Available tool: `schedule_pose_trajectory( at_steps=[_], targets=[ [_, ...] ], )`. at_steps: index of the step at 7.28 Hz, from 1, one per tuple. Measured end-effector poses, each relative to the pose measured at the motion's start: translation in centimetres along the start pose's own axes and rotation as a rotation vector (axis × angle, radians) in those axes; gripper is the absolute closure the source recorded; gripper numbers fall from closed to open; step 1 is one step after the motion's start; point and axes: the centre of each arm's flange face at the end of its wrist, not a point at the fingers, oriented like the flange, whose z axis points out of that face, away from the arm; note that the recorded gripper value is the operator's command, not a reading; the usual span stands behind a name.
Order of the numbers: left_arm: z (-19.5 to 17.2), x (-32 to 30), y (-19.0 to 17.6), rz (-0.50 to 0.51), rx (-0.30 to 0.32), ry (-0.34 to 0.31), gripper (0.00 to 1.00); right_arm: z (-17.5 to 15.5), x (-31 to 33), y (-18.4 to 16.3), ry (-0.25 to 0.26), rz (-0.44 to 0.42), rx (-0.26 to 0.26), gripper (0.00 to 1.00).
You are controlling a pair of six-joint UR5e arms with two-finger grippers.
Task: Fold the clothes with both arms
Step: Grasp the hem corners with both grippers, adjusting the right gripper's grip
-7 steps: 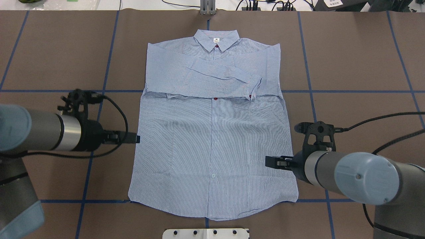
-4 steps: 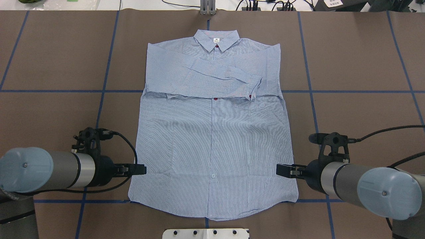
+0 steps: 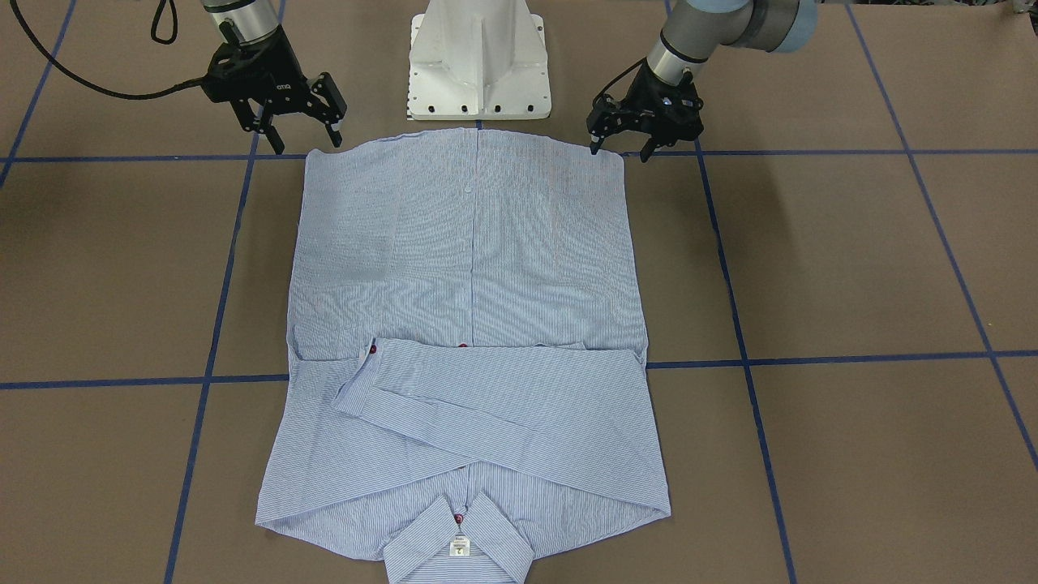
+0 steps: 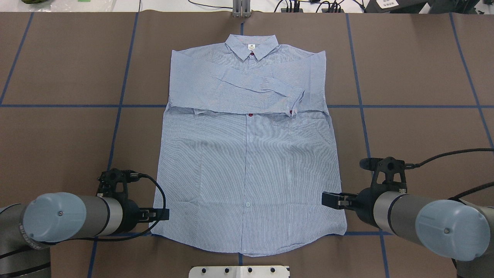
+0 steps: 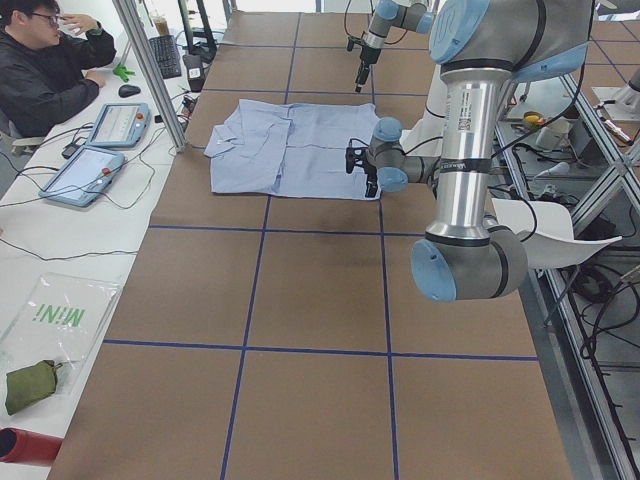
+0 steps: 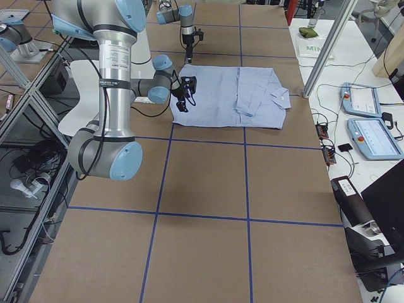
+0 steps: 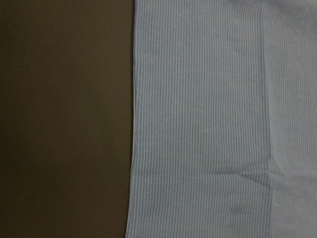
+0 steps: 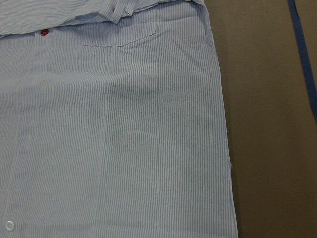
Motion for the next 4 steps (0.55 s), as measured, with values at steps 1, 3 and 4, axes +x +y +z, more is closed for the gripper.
schedule_pose_trajectory(
  at_steps=[1,3,4],
  targets=[
    [0.51,-0.17,0.06,0.000,-0.001,-0.011,0.24,0.06,-0.01,0.08,0.001,-0.001,0.003,0.00],
    [1.20,-0.60,0.15,0.000,-0.005,-0.027,0.32,0.11,-0.01,0.22,0.002,-0.002,0.005,0.00],
    [1.31,-0.66,0.25,0.001,-0.009,-0.030,0.32,0.15,-0.03,0.32,0.002,-0.004,0.005,0.00]
  ],
)
